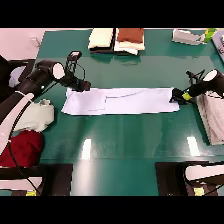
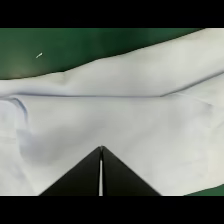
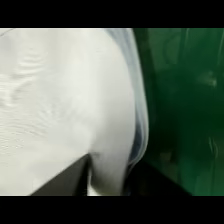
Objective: Fold the shirts.
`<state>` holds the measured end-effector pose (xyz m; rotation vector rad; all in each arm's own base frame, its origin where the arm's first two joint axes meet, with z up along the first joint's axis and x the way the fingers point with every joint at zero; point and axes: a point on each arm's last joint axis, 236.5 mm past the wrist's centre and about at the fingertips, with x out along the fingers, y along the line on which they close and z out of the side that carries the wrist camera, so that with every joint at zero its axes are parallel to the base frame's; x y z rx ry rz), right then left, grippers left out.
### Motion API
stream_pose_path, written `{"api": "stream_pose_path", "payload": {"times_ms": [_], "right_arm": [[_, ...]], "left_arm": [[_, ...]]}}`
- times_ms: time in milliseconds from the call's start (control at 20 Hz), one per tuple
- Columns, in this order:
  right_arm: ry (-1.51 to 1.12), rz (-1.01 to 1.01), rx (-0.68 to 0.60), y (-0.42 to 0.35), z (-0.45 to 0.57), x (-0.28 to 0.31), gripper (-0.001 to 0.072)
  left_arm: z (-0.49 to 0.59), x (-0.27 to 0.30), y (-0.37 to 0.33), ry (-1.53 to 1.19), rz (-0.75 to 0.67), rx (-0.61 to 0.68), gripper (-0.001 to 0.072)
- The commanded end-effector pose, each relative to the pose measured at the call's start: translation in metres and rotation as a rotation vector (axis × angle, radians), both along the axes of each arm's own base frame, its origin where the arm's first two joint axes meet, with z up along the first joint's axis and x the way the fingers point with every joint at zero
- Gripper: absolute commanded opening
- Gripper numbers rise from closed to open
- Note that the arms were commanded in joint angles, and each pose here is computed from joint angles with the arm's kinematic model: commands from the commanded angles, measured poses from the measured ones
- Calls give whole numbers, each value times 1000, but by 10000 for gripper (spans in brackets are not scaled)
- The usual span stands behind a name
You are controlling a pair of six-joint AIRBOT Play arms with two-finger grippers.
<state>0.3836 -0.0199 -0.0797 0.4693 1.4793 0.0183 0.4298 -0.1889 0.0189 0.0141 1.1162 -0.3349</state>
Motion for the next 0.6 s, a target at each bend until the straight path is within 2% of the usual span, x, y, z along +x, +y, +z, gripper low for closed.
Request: {"api": "stream_pose_path", "payload": {"times_ms": [0, 250, 550], "right_arm": [[-11, 38, -8, 9, 1, 2, 13], [-88, 70, -20, 16, 49, -1, 15], [-243, 161, -30, 53, 141, -30, 15]], "left_arm": [[2, -5, -14, 10, -13, -37, 24], [11, 0, -42, -9, -9, -166, 23], [-21, -16, -123, -2, -177, -161, 23]]}}
